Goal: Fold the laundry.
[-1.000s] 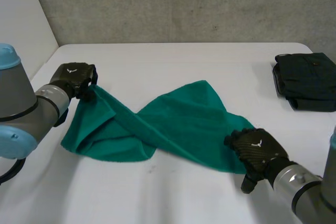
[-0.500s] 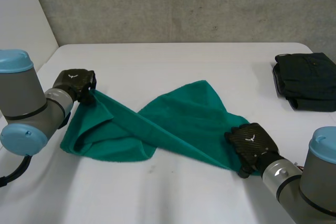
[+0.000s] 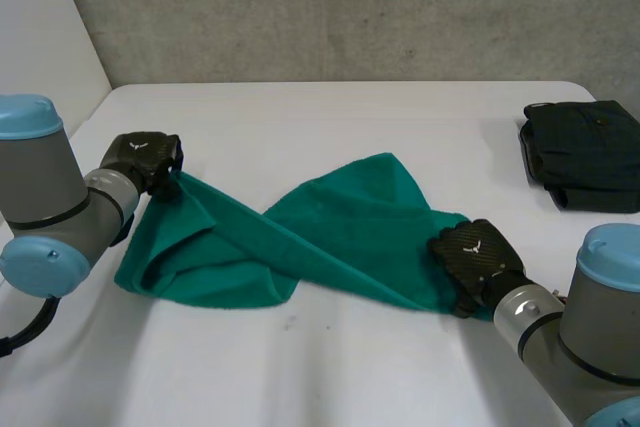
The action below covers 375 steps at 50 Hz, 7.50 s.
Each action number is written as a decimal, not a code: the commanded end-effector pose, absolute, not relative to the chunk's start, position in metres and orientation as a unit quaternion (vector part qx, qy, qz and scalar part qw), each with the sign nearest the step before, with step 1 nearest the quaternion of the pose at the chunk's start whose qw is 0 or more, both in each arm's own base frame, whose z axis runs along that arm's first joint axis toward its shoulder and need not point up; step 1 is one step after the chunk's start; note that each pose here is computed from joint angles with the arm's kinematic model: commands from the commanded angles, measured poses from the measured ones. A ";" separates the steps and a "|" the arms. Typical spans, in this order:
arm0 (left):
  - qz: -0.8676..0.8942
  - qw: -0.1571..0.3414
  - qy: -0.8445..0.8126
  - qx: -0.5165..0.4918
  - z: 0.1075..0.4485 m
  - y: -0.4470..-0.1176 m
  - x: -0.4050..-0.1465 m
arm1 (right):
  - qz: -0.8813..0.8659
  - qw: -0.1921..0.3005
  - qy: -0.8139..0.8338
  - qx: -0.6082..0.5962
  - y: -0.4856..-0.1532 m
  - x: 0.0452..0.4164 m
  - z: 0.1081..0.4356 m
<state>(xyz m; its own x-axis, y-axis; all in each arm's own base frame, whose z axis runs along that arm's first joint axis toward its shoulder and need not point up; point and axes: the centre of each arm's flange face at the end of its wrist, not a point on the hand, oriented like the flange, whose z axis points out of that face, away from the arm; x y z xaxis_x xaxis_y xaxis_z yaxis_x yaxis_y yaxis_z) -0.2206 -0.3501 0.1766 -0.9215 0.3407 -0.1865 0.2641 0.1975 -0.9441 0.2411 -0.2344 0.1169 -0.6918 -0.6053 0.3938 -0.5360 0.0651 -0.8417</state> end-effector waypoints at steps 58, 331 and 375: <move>0.604 0.030 -0.772 -0.195 0.180 -0.348 -0.219 | -0.484 0.168 0.810 -0.284 -0.228 0.276 0.117; 0.596 -0.159 -0.663 -0.423 0.210 -0.230 -0.199 | -0.474 -0.133 0.699 -0.519 -0.224 0.222 0.227; 0.701 -0.211 -0.534 -0.423 0.115 -0.404 -0.300 | -0.536 -0.266 0.662 -0.452 -0.387 0.236 0.150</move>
<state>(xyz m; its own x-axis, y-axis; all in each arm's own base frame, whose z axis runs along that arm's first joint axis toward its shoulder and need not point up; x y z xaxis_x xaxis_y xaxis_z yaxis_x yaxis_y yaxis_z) -0.2859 -0.3792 0.1252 -0.5328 0.2187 -0.8175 0.7650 -0.2884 -0.5758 0.2319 -0.3643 0.1638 -0.4368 -0.3649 0.8222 -0.8863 0.0183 -0.4627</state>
